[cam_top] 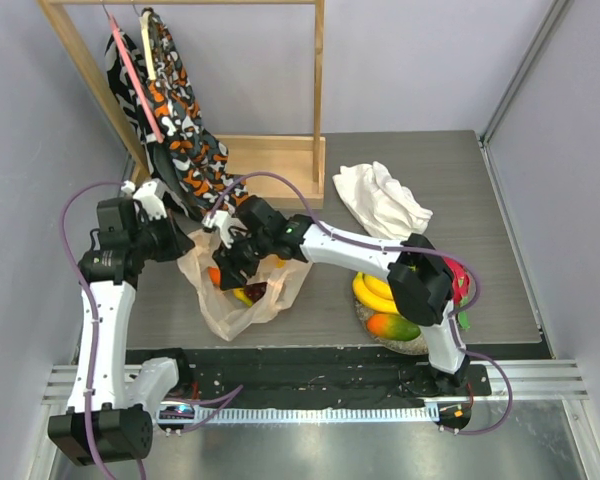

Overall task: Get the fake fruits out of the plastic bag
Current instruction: Take out the fake fruit from the plastic bag.

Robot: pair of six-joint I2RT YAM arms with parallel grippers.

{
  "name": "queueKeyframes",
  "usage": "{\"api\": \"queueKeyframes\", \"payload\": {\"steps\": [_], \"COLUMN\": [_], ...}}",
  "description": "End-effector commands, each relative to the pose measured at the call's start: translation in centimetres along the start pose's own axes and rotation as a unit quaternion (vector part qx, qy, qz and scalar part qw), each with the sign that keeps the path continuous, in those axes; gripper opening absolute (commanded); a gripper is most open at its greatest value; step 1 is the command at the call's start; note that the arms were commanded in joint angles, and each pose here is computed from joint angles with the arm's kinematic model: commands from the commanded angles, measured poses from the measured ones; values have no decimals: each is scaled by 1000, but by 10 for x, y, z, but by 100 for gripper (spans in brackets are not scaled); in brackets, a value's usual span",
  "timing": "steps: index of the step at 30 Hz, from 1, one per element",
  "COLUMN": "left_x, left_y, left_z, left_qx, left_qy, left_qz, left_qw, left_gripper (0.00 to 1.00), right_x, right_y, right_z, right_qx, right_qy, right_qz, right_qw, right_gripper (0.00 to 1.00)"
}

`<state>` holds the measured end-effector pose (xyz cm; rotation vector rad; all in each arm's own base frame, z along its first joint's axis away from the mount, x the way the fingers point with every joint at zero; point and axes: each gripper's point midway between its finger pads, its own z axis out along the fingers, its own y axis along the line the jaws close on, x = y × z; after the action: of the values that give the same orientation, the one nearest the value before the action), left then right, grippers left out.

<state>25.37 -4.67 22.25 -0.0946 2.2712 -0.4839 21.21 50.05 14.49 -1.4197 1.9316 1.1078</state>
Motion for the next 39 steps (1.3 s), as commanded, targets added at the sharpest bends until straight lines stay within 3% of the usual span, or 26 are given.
{"api": "queueKeyframes", "payload": {"steps": [1,9,13,14,19,29,31,34,35,37,39], "left_x": [-34,-30,-23,-21,-17,-13,-14,-12,-12,-12,-13], "left_y": [-12,-15,-13,-14,-15,-15,-15,-13,-13,-12,-12], "left_z": [-10,-15,-14,-14,-11,-10,-11,-10,-10,-10,-8], "left_qx": [17,21,20,22,29,31,30,27,26,25,26], "left_qy": [-53,-46,-37,-35,-28,-24,-26,-23,-23,-23,-26], "left_qz": [15,22,22,22,14,12,12,12,13,14,15], "left_qw": [998,998,999,999,999,999,999,999,999,999,999], "left_gripper": [0,0,0,0,0,0,0,0,0,0,0], "right_x": [-18,-20,-16,-15,-14,-15,-10,-9,-13,-25,-27], "right_y": [15,-68,-94,-97,-98,-83,-85,-81,-80,-76,-67], "right_z": [-2,7,7,8,22,54,59,62,60,44,31], "right_qx": [-3,148,185,191,183,143,142,124,122,130,121], "right_qy": [-27,-43,-42,-42,-44,-45,-41,-37,-39,-45,-34], "right_qz": [-10,64,73,75,84,90,92,75,62,51,27], "right_qw": [1000,986,979,978,979,985,985,989,990,989,992], "right_gripper": [57,73,81,87,95,96,94,81,71,60,54]}}
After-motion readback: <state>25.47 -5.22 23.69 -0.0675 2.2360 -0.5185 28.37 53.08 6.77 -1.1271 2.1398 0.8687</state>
